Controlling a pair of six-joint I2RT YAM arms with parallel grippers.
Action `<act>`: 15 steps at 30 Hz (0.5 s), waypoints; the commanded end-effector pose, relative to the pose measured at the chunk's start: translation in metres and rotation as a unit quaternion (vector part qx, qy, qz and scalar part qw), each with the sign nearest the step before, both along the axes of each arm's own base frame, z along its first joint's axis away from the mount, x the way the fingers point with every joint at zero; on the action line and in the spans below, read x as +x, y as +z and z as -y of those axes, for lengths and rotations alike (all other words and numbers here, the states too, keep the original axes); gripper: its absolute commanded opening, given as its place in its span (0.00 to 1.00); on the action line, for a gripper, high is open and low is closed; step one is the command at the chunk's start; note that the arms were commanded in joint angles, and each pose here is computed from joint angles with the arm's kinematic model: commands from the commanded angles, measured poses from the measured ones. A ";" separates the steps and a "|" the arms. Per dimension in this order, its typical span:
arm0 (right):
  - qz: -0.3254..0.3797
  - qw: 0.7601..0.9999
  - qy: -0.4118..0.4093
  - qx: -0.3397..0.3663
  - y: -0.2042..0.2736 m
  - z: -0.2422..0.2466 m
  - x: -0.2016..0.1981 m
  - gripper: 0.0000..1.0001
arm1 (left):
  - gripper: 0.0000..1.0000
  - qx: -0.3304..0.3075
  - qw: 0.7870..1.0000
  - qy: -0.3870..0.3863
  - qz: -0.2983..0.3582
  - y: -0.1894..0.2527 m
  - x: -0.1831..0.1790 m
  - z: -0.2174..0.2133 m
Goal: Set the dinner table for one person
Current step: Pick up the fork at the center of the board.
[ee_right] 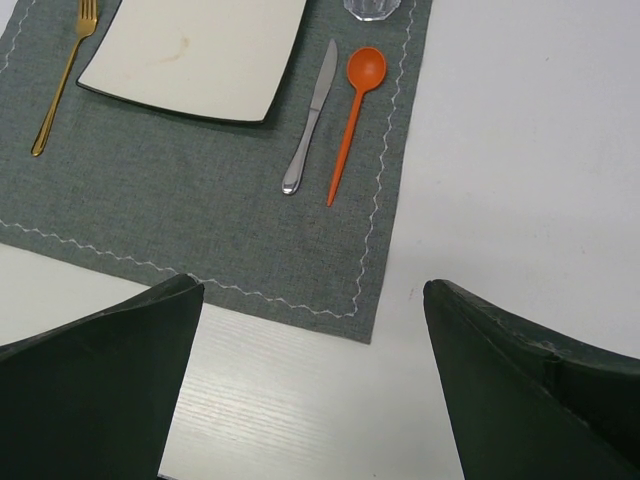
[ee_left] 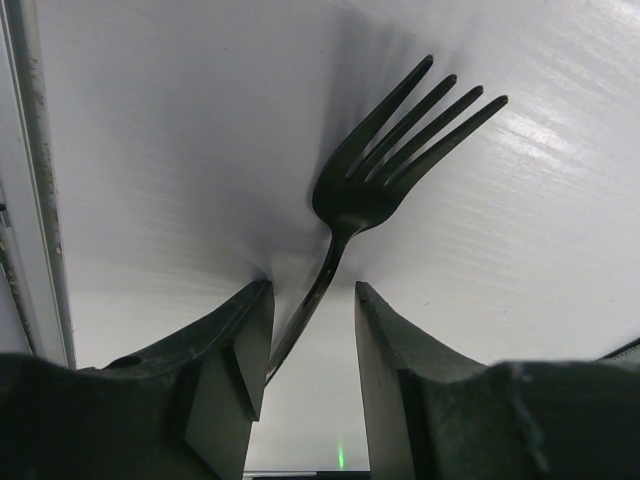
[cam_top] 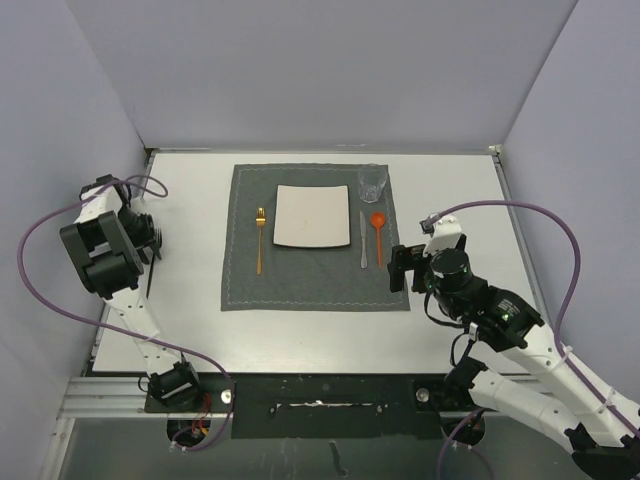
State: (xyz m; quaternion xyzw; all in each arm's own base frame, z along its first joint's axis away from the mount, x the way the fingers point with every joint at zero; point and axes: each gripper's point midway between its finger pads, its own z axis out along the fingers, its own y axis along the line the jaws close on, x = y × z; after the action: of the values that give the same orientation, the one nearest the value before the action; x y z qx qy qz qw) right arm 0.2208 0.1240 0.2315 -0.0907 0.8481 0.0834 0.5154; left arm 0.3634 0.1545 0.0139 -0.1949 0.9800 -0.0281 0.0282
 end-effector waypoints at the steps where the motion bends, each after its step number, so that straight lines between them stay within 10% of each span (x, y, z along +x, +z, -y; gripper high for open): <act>1: 0.017 1.000 -0.014 0.009 0.011 0.002 0.004 0.98 | 0.36 -0.011 1.000 0.004 0.007 -0.016 0.010 0.000; 15: 0.010 1.000 -0.021 -0.001 0.006 0.004 0.005 0.98 | 0.36 0.001 0.999 -0.017 -0.041 -0.039 0.012 0.023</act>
State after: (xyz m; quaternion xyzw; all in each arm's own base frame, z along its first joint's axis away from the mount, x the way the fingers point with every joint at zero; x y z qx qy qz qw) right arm 0.2198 0.1222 0.2272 -0.0901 0.8530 0.0769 0.5083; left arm 0.3659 0.1511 0.0108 -0.1905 0.9816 0.0000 0.0090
